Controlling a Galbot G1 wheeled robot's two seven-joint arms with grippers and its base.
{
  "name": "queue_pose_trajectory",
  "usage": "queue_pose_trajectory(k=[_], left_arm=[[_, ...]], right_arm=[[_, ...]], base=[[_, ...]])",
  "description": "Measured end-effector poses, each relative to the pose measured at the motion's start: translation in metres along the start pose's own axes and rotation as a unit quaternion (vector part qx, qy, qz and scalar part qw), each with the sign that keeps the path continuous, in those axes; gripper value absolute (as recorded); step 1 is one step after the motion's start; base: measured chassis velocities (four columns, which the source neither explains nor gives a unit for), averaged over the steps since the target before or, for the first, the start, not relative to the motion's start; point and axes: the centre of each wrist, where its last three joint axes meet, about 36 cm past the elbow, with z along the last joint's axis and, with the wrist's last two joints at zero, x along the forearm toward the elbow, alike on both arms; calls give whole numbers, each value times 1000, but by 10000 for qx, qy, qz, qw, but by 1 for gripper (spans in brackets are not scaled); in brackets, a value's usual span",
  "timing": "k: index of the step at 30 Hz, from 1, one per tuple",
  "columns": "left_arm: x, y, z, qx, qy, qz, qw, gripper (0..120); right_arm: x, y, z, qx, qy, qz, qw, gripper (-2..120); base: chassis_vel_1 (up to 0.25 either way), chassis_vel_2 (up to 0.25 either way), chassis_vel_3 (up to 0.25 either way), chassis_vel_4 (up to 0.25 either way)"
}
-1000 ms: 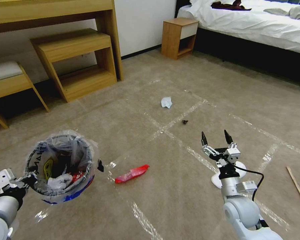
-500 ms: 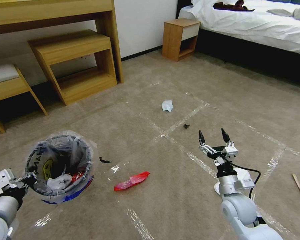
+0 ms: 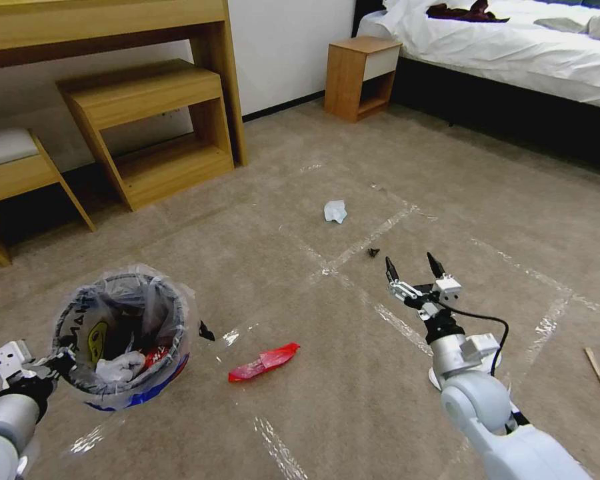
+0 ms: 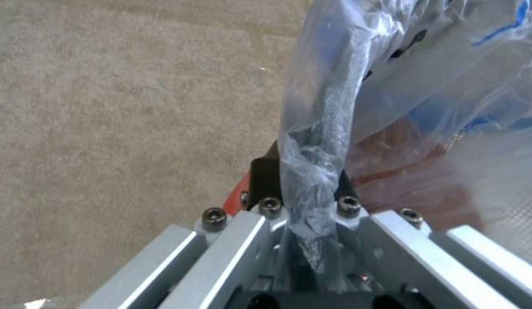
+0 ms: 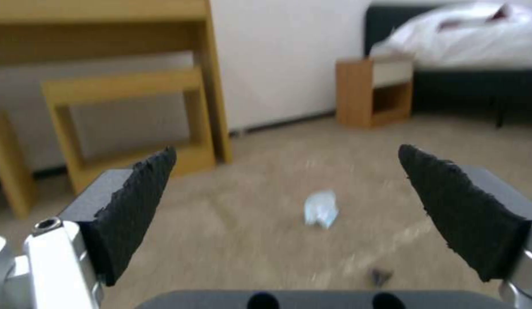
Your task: Pick up the trash bin and place the garbage on the floor into it.
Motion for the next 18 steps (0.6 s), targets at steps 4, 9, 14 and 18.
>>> queue_pose_trajectory(k=[4, 9, 14, 18], left_arm=[[-6, -4, -1, 17, 24, 67, 10000, 1], [-7, -4, 0, 26, 76, 88, 9999, 1], [-6, -5, 0, 46, 74, 93, 9999, 1], [-4, -5, 2, 76, 73, 79, 9999, 1]], right_arm=[[-9, 10, -10, -75, 446, -267, 9986, 100], [-19, 42, -11, -252, 1204, -818, 9890, 100], [-27, 71, -9, -251, 1777, -1416, 9735, 100], [-46, 106, -18, -97, 2129, -1892, 9585, 100]], base=[[0, 0, 0, 0], [0, 0, 0, 0], [0, 0, 0, 0], [0, 0, 0, 0]])
